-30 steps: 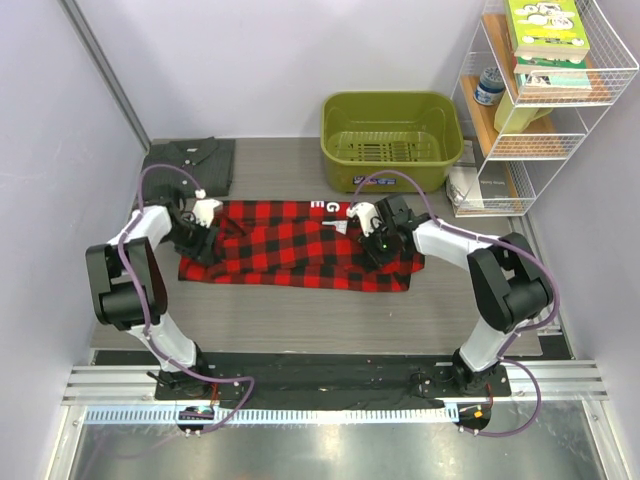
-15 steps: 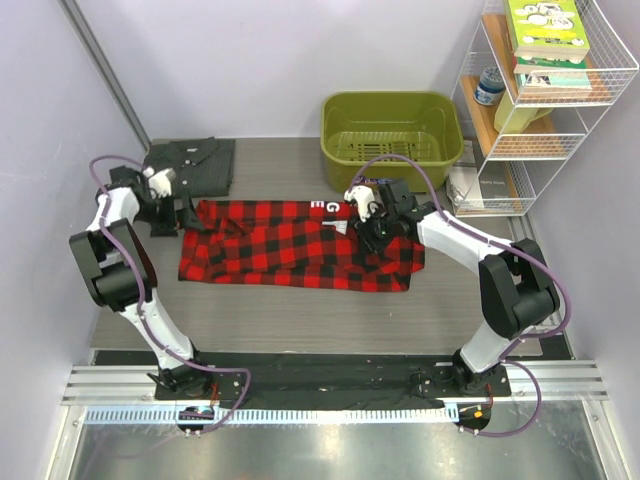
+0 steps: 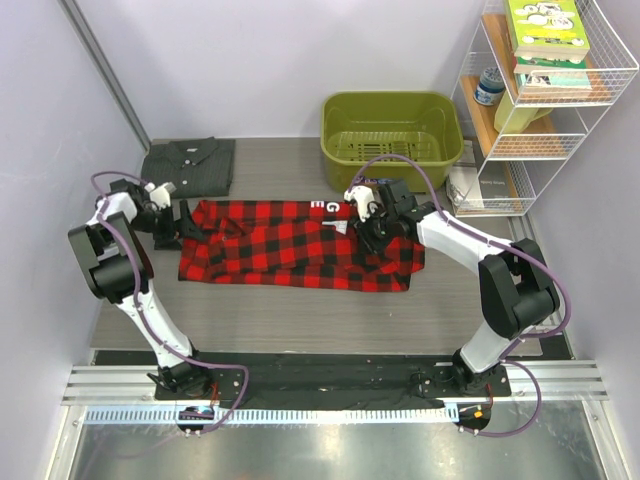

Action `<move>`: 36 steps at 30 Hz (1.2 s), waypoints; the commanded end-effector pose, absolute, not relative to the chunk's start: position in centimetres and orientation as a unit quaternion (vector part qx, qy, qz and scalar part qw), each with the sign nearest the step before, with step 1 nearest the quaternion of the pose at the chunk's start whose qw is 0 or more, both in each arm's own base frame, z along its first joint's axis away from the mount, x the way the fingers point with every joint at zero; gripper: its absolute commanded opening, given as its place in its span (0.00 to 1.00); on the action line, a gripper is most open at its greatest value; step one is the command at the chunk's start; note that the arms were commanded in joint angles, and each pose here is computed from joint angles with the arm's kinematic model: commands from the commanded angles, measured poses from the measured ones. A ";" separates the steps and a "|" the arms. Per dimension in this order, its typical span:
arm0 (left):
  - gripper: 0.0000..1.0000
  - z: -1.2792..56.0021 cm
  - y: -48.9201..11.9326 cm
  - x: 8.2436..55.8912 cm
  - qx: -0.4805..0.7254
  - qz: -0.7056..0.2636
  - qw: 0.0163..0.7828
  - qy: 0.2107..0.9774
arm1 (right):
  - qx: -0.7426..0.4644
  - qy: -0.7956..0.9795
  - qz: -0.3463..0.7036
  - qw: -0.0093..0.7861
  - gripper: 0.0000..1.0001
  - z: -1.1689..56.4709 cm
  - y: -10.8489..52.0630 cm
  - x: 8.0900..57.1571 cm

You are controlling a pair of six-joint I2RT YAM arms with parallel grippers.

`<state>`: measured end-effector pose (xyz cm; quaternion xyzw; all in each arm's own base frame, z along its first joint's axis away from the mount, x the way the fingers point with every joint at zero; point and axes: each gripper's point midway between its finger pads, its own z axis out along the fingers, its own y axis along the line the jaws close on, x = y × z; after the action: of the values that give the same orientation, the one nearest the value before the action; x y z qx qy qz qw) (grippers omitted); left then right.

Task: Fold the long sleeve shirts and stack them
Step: Fold the shirt

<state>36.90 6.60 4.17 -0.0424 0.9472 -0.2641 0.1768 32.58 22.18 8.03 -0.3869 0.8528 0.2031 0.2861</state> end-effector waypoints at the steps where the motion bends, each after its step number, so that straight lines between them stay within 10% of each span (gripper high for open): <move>1: 0.88 4.3 6.0 37.2 -0.050 -0.279 0.188 0.940 | -0.407 0.829 0.215 0.318 0.31 10.6 24.0 33.1; 8: 0.86 11.0 5.9 39.8 0.097 -0.154 0.288 0.940 | -0.421 0.836 0.190 0.295 0.30 9.0 24.2 31.2; 21: 0.74 3.6 -2.0 38.0 0.293 -0.089 0.155 0.939 | -0.320 0.885 0.184 0.285 0.41 8.5 21.9 31.2; 36: 0.49 1.0 11.7 20.8 0.152 -0.003 -0.033 0.988 | -0.414 0.855 0.130 0.283 0.26 9.3 25.1 29.6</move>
<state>27.99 8.34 1.44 0.2107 0.9753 -0.0151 0.0646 28.99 22.94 7.69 -0.3705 0.8792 0.1561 0.2555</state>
